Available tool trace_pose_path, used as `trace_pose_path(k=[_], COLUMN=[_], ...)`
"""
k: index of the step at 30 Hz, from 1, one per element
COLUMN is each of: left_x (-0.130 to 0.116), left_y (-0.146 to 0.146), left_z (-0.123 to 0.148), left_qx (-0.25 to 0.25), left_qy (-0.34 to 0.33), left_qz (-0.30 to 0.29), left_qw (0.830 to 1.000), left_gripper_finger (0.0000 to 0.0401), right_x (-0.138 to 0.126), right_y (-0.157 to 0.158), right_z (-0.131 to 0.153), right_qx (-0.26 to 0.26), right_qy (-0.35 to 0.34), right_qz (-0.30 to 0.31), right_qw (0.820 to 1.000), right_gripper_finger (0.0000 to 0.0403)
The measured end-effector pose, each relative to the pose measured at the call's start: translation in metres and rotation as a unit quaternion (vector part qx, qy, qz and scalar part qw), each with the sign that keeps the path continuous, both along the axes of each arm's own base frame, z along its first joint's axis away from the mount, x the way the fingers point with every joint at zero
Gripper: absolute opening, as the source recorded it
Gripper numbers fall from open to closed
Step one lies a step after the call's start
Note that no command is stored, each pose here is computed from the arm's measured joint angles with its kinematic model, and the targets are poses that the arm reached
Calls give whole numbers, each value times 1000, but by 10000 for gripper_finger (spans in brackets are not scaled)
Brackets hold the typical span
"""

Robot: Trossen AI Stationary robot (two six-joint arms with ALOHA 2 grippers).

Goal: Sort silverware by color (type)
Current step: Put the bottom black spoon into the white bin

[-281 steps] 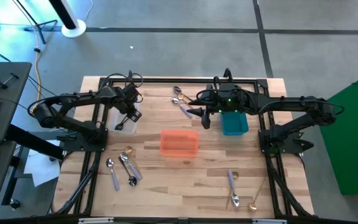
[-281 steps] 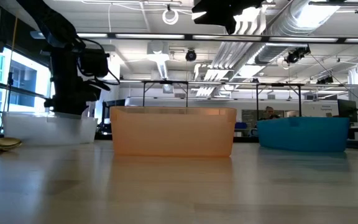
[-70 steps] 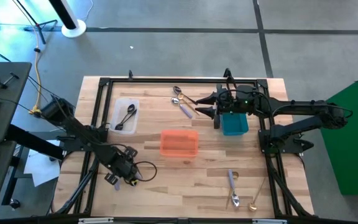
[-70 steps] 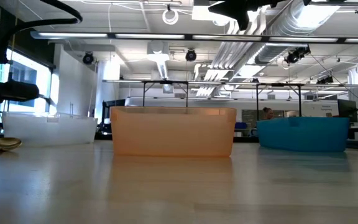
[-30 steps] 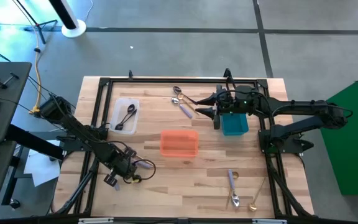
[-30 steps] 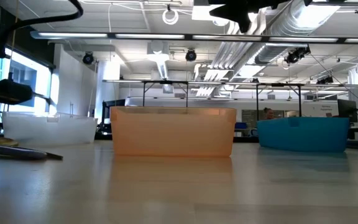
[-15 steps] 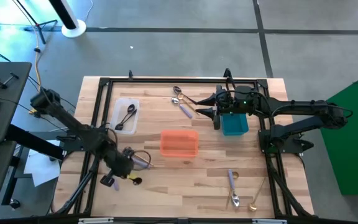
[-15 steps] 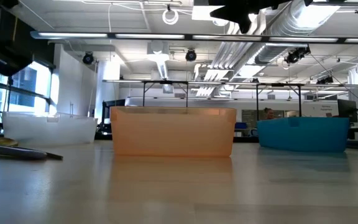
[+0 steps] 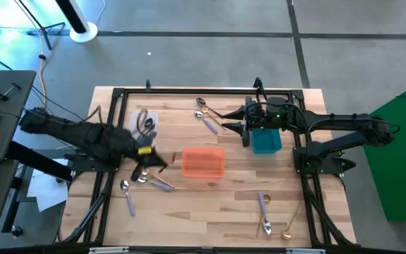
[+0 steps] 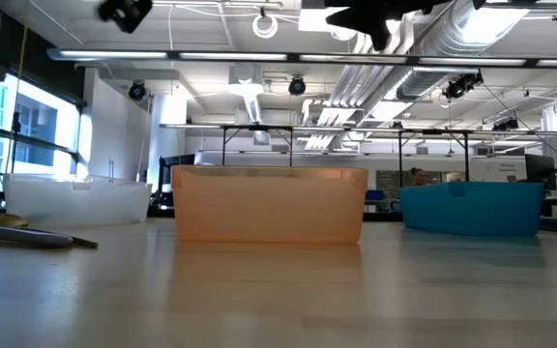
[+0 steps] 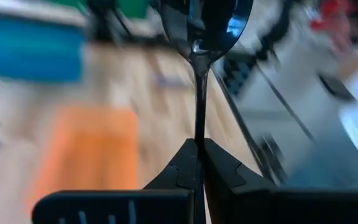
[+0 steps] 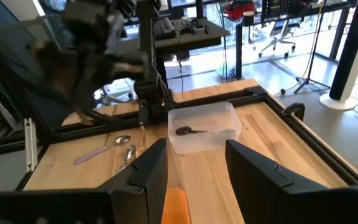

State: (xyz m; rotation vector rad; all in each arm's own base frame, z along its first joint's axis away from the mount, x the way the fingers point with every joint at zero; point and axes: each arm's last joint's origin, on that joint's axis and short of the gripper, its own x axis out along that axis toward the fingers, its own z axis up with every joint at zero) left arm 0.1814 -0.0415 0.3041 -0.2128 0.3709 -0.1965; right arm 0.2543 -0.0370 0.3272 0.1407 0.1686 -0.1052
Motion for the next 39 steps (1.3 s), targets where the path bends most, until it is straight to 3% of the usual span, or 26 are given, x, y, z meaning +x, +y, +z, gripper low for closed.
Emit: trace_pose_path(k=[6,15,23,39], left_x=[18,47,65,65], left_y=[35,74,82,82], left_z=[19,21,10,11], left_qx=[5,-12,-14,-9], left_qy=[-116,-196,-196,-200], left_qz=[75,75,69,67], left_qw=[990,978,978,977], left_gripper_finger=[0,0,0,0], right_x=[1,2,3,3], right_y=[0,6,15,18], right_z=[6,14,15,15], right_qx=[6,8,9,-3], right_qy=[-32,-75,-77,-76], right_qz=[3,25,38,41], right_qw=[999,997,996,996], right_gripper_finger=[146,146,146,146])
